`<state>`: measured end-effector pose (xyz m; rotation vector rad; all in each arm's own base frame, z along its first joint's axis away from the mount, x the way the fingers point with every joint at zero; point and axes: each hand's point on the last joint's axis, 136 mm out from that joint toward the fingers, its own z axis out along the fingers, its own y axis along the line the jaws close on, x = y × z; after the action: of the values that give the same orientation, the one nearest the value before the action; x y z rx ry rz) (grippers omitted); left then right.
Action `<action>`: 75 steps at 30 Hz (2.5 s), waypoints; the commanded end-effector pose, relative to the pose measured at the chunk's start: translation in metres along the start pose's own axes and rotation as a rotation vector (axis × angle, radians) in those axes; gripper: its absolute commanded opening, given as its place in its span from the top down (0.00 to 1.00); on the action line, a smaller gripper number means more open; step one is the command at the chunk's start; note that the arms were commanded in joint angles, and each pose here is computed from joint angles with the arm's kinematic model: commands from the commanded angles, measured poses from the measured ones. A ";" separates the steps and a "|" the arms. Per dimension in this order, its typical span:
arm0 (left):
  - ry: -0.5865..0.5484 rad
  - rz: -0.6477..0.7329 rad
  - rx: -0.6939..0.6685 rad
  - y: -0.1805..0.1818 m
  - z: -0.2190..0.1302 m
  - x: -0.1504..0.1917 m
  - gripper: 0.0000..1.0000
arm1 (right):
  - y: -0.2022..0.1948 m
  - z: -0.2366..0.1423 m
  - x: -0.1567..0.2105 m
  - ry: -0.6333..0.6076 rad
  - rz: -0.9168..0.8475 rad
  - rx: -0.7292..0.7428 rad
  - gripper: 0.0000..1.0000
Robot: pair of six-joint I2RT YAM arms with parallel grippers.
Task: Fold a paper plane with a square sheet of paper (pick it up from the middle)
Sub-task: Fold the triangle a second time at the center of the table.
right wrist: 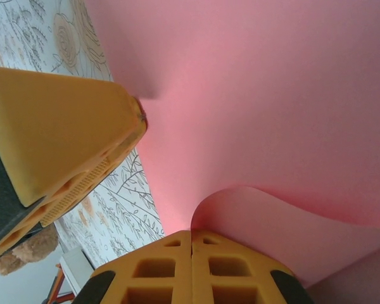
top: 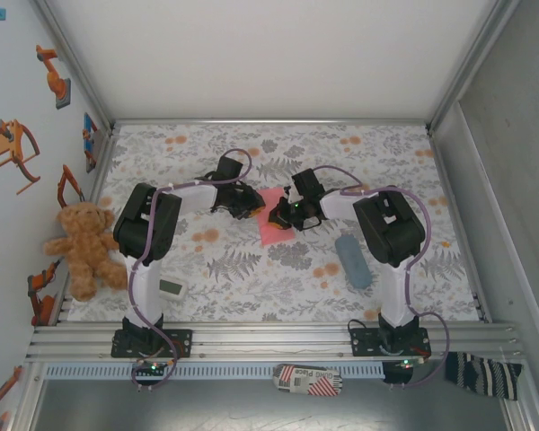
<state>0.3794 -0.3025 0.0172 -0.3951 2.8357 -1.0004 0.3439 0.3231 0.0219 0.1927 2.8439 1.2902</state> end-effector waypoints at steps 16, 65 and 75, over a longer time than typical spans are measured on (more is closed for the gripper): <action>0.032 -0.034 -0.055 0.014 0.001 0.003 0.77 | -0.010 0.008 0.004 0.033 0.012 0.055 0.95; -0.018 0.088 -0.085 -0.003 -0.014 0.026 0.97 | -0.024 0.008 0.005 0.044 0.036 0.102 1.00; 0.027 0.109 -0.086 -0.004 -0.011 0.033 0.97 | -0.024 0.008 0.005 0.045 0.038 0.107 1.00</action>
<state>0.3496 -0.3038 0.0247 -0.2929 2.8716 -0.8756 0.3441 0.3235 0.0190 0.1777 2.8857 1.2485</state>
